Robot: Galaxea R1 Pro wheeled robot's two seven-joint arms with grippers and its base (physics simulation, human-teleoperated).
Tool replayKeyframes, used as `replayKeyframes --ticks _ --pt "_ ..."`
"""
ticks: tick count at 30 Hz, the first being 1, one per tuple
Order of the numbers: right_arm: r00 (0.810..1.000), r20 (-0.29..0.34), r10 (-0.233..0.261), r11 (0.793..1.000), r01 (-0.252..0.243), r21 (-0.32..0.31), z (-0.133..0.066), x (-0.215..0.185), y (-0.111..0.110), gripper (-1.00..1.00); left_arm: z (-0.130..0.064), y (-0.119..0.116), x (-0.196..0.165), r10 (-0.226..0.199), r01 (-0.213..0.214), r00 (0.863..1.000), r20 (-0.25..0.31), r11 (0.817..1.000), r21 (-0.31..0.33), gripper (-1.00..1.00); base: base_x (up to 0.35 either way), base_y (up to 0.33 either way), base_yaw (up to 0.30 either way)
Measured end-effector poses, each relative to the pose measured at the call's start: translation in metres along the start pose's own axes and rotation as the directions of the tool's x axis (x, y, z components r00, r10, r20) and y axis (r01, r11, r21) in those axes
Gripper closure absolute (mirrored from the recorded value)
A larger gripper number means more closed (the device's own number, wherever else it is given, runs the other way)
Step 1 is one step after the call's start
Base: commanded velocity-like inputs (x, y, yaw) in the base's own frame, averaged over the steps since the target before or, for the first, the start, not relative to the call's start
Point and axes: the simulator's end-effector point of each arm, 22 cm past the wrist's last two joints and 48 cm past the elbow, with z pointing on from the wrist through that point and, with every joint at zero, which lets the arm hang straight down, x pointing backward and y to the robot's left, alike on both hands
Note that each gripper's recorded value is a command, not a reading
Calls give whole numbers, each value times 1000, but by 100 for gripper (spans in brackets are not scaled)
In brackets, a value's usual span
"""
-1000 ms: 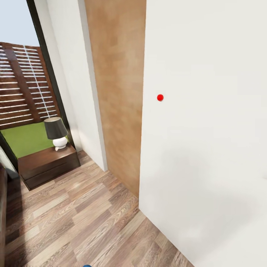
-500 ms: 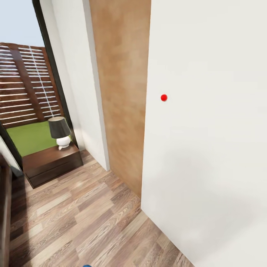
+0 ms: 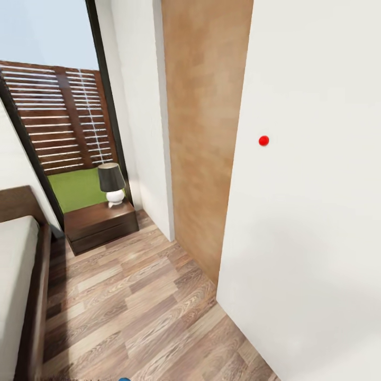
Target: In the bedroom, move the book from the bed onto either nightstand, and place the two sandals side by side next to the bed.
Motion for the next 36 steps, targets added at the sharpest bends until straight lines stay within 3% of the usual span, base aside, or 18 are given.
replayKeyframes --ticks 18,28,36 --pt "1000 0 0 1000 0 0 0 0 0 100 0 0 0 0 0 1000 0 1000 1 100 0 0 286" --pt "1000 0 0 1000 0 0 0 0 0 100 0 0 0 1 -1 1000 0 1000 1 100 0 0 90" --pt "1000 0 0 1000 0 0 0 0 0 100 0 0 0 1 -1 1000 0 1000 0 100 0 0 246"
